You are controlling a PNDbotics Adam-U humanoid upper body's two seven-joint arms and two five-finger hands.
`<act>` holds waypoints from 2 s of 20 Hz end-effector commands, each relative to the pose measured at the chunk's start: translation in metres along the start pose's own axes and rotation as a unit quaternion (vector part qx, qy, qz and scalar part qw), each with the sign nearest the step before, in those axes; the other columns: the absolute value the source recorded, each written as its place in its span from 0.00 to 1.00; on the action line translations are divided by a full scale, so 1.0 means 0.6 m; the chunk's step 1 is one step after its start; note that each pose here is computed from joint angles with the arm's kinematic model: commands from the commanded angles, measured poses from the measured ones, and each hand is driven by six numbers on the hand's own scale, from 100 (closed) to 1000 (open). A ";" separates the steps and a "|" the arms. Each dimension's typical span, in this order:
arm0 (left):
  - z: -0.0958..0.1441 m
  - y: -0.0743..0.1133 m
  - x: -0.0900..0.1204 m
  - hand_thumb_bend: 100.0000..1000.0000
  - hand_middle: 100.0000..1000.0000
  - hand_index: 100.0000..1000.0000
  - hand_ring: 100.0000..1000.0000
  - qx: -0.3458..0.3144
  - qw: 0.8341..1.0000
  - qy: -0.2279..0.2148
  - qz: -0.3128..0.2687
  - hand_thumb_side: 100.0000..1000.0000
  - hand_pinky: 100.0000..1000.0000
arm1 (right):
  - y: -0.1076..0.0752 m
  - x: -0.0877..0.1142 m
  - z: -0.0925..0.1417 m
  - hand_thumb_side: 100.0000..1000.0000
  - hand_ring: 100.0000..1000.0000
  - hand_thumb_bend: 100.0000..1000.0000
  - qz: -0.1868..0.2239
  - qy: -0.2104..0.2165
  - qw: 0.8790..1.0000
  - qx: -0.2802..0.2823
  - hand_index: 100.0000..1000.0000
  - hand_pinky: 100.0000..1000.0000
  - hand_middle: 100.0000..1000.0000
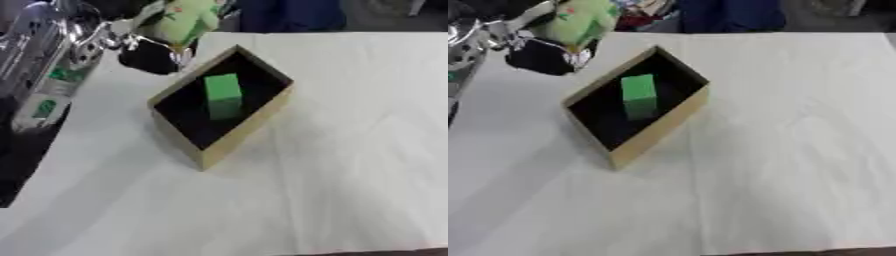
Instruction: Pick up objects on the table and place them in the box.
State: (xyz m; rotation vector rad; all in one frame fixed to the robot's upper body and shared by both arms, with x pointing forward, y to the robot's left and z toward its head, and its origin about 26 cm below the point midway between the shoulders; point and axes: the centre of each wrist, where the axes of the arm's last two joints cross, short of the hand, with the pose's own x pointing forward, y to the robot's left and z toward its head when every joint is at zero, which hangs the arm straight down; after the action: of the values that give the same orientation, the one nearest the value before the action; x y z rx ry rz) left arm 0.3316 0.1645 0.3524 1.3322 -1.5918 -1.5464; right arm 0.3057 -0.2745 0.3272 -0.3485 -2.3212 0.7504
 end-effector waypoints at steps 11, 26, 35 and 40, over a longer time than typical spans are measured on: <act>-0.071 -0.062 0.029 0.00 0.66 0.70 0.71 -0.056 0.998 -0.010 0.029 0.44 0.73 | -0.008 0.014 -0.004 0.99 0.96 0.37 0.001 -0.014 1.000 -0.003 0.91 0.95 0.58; -0.100 -0.126 0.009 0.54 0.86 0.93 0.96 -0.105 0.992 0.050 -0.055 0.62 0.90 | -0.008 0.012 -0.002 1.00 0.96 0.38 -0.003 -0.011 1.000 -0.006 0.91 0.95 0.58; -0.095 -0.125 -0.002 0.97 0.89 0.97 1.00 -0.140 0.983 0.072 -0.097 0.83 0.96 | -0.008 0.011 -0.001 0.99 0.96 0.37 -0.005 -0.010 1.000 -0.008 0.91 0.95 0.58; -0.087 -0.109 -0.003 0.97 0.88 0.97 1.00 -0.127 0.984 0.078 -0.095 0.86 0.96 | -0.008 0.011 0.000 0.99 0.96 0.37 -0.005 -0.008 1.000 -0.010 0.90 0.95 0.58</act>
State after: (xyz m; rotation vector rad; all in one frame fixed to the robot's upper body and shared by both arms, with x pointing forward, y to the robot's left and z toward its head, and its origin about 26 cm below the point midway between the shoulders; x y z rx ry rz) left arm 0.4010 0.1497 0.2864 1.4074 -1.1389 -1.6814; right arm 0.3061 -0.2736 0.3263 -0.3211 -2.3156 0.7322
